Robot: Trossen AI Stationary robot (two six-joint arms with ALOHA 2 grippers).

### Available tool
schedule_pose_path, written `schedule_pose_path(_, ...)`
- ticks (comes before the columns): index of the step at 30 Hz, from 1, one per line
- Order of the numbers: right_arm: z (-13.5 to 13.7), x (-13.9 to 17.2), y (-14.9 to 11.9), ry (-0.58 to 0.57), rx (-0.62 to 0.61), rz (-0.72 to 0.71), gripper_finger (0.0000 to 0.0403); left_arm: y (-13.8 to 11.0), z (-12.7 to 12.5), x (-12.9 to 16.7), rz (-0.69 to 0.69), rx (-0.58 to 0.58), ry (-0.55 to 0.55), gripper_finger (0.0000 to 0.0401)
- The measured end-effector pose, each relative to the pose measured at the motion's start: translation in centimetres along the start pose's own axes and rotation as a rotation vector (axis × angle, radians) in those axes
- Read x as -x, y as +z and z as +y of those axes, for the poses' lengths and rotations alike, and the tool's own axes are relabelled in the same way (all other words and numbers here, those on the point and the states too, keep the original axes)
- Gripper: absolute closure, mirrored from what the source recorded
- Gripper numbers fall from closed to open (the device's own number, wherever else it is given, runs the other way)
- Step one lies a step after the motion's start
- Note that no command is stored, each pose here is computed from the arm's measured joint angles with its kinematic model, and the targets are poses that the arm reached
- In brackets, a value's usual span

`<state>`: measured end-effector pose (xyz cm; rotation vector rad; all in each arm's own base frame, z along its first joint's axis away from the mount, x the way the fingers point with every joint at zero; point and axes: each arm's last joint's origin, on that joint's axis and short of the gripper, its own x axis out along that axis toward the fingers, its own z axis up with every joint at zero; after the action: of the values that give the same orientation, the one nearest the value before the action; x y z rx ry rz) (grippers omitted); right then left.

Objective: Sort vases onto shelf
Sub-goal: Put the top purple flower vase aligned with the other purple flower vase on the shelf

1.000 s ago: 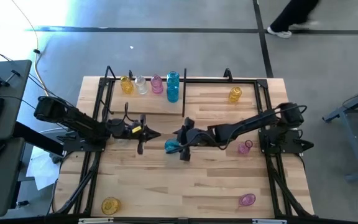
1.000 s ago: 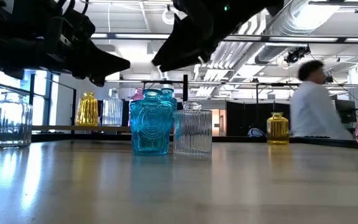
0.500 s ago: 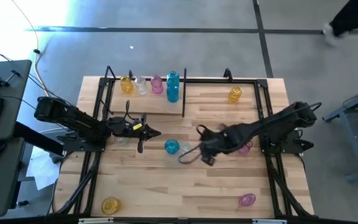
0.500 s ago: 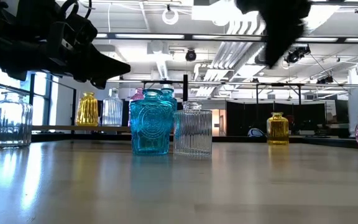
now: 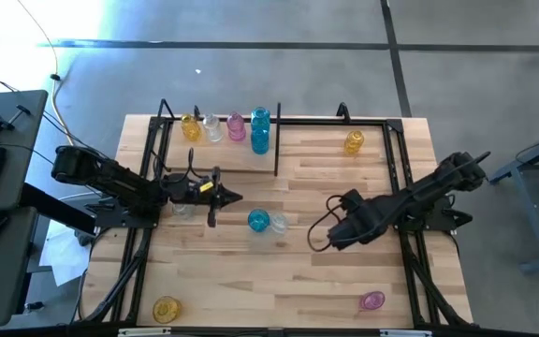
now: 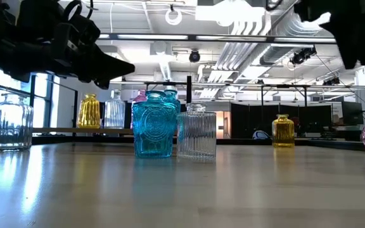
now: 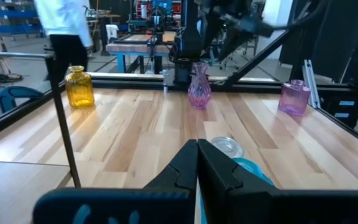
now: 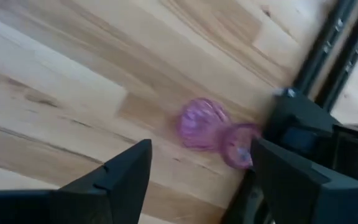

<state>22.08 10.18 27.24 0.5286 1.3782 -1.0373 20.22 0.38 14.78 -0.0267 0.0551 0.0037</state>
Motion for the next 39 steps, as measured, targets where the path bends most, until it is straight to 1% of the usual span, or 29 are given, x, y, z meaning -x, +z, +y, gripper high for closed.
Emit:
schedule_pose_path(7,-3.1,-1.7,-0.4,-0.022,-0.081,0.031,0.0144,0.0,0.1,0.0,0.0,0.015,0.005,0.0401)
schedule_pose_path(10,-3.9,-2.3,-0.7,0.018,-0.113,0.054,0.0144,0.0,0.1,0.0,0.005,0.015,0.005,0.0401)
schedule_pose_path(15,-4.5,-4.3,-1.2,0.089,-0.144,0.07,0.0144,0.0,0.1,0.0,0.006,0.016,0.005,0.0401)
schedule_pose_path(19,-4.7,-5.8,-1.5,0.068,-0.158,0.074,0.0144,0.0,0.1,0.0,0.006,0.016,0.005,0.0401)
schedule_pose_path(24,-4.8,-6.6,-1.7,0.054,-0.163,0.074,0.0145,0.0,0.1,0.0,0.006,0.016,0.005,0.0401)
schedule_pose_path(26,-4.7,-6.6,-1.6,0.059,-0.164,0.053,0.0155,0.0,0.1,0.0,0.006,0.016,0.005,0.0401)
schedule_pose_path(28,-4.7,-6.6,-1.5,0.058,-0.165,0.025,0.0174,0.0,0.1,0.0,0.006,0.016,0.005,0.0401)
schedule_pose_path(31,-4.6,-6.6,-1.5,0.072,-0.163,0.008,0.0218,0.0,0.1,0.0,0.006,0.016,0.005,0.0401)
schedule_pose_path(34,-4.3,-6.5,-1.4,0.097,-0.124,-0.002,0.0269,0.0,0.1,0.0,0.006,0.016,0.005,0.0401)
schedule_pose_path(35,-4.3,-6.5,-1.4,0.101,-0.113,-0.007,0.028,0.0,0.1,0.0,0.006,0.016,0.005,0.0401)
schedule_pose_path(39,-4.0,-6.4,-1.3,0.134,-0.083,-0.023,0.0279,0.0,0.1,0.0,0.006,0.016,0.005,0.0401)
